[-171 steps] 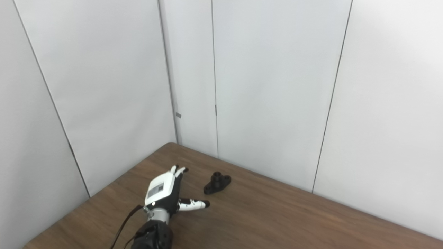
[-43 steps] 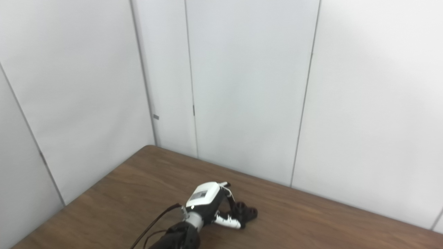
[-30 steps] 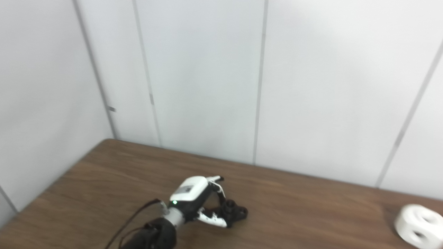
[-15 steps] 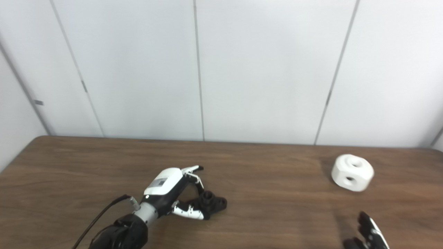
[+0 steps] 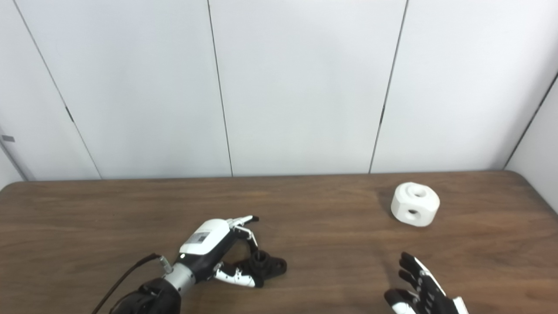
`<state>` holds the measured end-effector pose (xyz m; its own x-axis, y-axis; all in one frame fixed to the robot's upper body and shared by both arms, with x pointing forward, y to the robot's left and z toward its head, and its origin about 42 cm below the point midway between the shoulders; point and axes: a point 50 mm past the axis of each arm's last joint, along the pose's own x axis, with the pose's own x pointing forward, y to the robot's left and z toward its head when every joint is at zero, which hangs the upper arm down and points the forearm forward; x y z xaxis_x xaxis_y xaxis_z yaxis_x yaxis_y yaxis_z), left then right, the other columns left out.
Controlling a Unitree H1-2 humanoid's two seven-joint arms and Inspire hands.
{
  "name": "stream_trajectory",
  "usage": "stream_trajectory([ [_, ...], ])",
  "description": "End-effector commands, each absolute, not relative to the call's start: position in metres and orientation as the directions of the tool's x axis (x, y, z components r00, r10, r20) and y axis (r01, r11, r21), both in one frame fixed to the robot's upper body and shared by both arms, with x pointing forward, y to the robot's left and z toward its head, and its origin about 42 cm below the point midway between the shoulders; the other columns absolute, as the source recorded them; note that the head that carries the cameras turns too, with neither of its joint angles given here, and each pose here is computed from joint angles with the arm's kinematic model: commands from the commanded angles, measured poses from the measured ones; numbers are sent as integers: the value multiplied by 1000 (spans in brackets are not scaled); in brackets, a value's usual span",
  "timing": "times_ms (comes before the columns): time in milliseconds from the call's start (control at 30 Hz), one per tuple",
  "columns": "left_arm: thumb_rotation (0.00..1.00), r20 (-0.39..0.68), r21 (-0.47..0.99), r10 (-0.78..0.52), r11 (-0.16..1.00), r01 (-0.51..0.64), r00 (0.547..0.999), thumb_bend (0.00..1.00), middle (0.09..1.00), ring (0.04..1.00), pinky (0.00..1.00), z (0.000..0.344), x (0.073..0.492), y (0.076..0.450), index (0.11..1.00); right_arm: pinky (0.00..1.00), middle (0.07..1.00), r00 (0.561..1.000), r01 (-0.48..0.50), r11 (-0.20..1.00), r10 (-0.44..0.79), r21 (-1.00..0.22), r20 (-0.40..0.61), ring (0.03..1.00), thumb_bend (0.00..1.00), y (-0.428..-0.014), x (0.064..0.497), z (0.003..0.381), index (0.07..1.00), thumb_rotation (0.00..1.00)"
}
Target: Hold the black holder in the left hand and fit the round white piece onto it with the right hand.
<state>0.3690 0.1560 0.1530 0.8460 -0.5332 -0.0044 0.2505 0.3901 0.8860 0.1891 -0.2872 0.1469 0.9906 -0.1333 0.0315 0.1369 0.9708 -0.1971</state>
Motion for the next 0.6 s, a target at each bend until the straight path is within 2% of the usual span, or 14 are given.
stream_trajectory([
  [0, 46, 57, 896, -576, 389, 212, 816, 516, 925, 916, 897, 168, 370, 149, 480, 725, 890, 983, 151, 973, -128, -176, 132, 878, 707, -279, 193, 165, 879, 608],
  [233, 46, 39, 890, -594, 386, 242, 803, 516, 935, 923, 923, 166, 366, 147, 480, 714, 884, 982, 155, 971, -130, -181, 139, 867, 701, -274, 193, 169, 877, 617],
  [333, 47, 39, 886, -601, 391, 251, 799, 516, 936, 921, 905, 161, 364, 147, 480, 718, 883, 982, 155, 971, -131, -181, 137, 871, 697, -273, 194, 170, 876, 622],
  [567, 46, 13, 869, -595, 404, 285, 804, 516, 930, 926, 912, 148, 363, 147, 481, 719, 880, 981, 160, 973, -138, -167, 135, 872, 700, -270, 193, 173, 870, 611],
])
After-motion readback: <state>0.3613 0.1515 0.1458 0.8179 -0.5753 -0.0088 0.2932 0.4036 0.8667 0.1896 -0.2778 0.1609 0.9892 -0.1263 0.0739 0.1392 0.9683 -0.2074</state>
